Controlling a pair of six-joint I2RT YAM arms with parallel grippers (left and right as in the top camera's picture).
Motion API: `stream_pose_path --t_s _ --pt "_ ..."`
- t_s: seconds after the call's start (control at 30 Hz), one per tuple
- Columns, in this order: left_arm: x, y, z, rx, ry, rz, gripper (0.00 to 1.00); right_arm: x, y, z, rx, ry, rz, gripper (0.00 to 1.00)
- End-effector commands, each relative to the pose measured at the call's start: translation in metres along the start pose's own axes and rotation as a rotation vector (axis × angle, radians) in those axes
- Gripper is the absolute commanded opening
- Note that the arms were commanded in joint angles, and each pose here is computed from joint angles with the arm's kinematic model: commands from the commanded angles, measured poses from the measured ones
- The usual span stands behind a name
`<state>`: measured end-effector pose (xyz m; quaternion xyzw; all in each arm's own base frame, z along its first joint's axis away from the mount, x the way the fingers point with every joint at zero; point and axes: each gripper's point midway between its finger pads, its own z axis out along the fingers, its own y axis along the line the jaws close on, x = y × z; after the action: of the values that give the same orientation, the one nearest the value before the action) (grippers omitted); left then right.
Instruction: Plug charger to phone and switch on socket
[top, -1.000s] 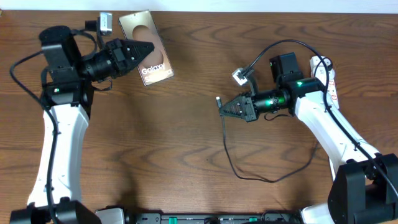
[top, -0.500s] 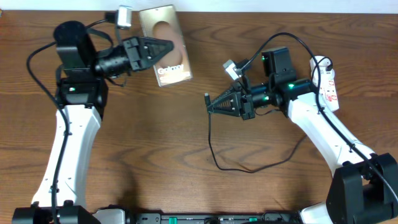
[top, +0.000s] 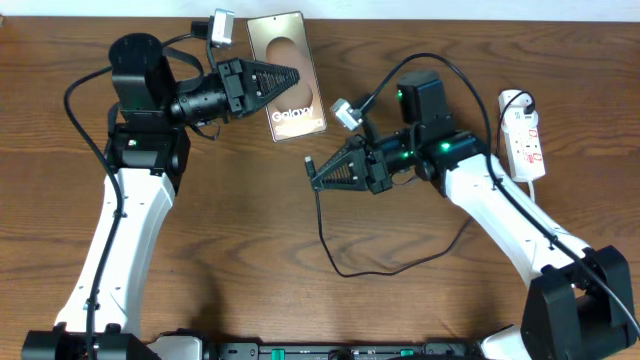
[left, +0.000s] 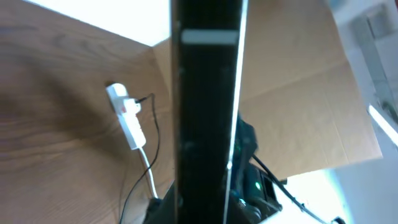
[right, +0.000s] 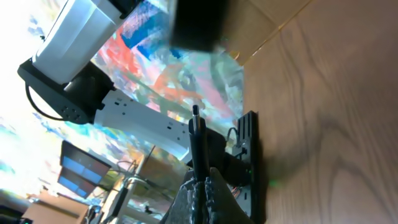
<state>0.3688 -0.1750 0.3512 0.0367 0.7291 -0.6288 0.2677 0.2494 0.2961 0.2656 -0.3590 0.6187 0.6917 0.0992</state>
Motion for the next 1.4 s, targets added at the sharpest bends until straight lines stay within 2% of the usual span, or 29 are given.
stream_pose_path --t_s 0.0,0.3,1.37 --pt "-0.008 -0.002 -0.002 -0.029 -0.045 0.004 0.07 -0.001 0.008 0.003 -0.033 0.013 0.018 0.01" --pt "0.004 -0.006 -0.001 0.003 0.017 0.035 0.08 -0.006 0.009 0.003 -0.033 0.012 0.006 0.01" --pt "0.013 -0.009 0.004 0.030 0.062 0.026 0.07 -0.025 0.005 0.000 0.019 -0.021 -0.020 0.01"
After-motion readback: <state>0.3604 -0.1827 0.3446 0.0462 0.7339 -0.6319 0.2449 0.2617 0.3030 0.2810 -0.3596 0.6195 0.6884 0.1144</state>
